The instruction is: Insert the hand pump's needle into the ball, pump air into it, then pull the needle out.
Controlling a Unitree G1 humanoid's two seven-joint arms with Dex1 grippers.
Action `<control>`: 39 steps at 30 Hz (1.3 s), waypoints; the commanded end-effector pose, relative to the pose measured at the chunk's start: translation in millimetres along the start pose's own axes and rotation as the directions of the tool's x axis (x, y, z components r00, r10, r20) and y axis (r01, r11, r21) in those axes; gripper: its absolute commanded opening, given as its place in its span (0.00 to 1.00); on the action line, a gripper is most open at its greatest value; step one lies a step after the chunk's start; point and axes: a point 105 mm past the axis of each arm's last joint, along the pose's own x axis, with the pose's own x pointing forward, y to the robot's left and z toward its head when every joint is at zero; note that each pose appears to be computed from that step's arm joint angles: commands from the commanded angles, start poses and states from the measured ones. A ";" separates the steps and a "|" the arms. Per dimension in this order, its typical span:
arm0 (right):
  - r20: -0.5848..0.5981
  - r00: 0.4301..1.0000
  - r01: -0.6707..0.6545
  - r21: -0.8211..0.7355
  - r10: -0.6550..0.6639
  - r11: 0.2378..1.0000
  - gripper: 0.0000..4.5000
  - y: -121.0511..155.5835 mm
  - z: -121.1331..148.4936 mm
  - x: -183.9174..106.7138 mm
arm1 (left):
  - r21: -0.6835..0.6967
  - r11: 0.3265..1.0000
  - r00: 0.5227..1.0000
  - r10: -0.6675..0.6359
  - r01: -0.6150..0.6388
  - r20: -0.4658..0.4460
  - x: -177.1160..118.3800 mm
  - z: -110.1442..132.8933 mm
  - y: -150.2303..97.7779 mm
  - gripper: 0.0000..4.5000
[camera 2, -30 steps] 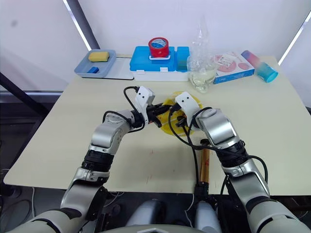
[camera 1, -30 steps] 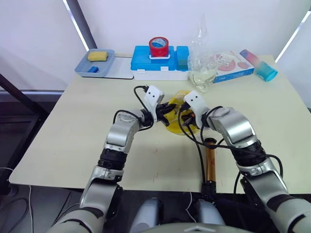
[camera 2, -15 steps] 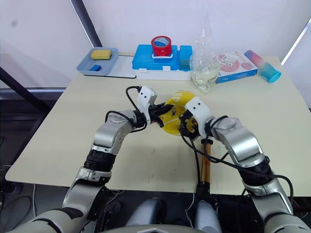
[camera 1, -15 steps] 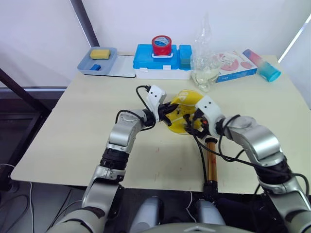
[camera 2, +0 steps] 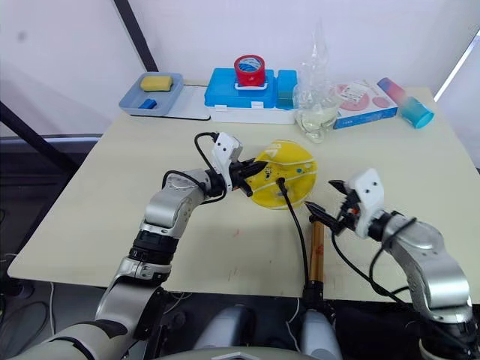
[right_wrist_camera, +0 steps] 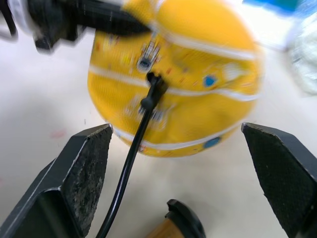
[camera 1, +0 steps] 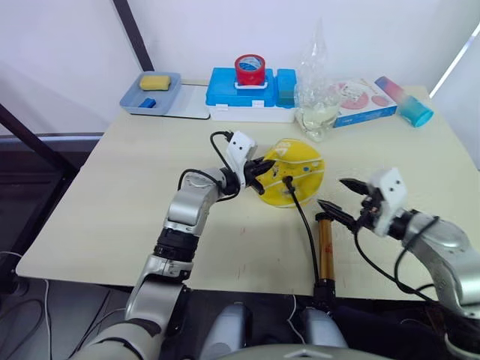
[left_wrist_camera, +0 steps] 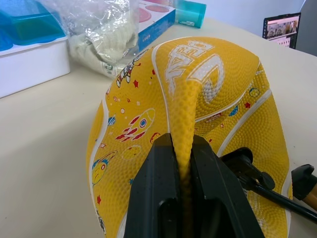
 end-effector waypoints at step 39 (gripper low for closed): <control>0.154 0.981 -0.099 -0.133 0.120 0.986 1.00 -13.7 -21.2 -131.4 | 0.044 0.988 0.988 -0.148 0.145 0.051 -60.9 27.9 0.8 0.99</control>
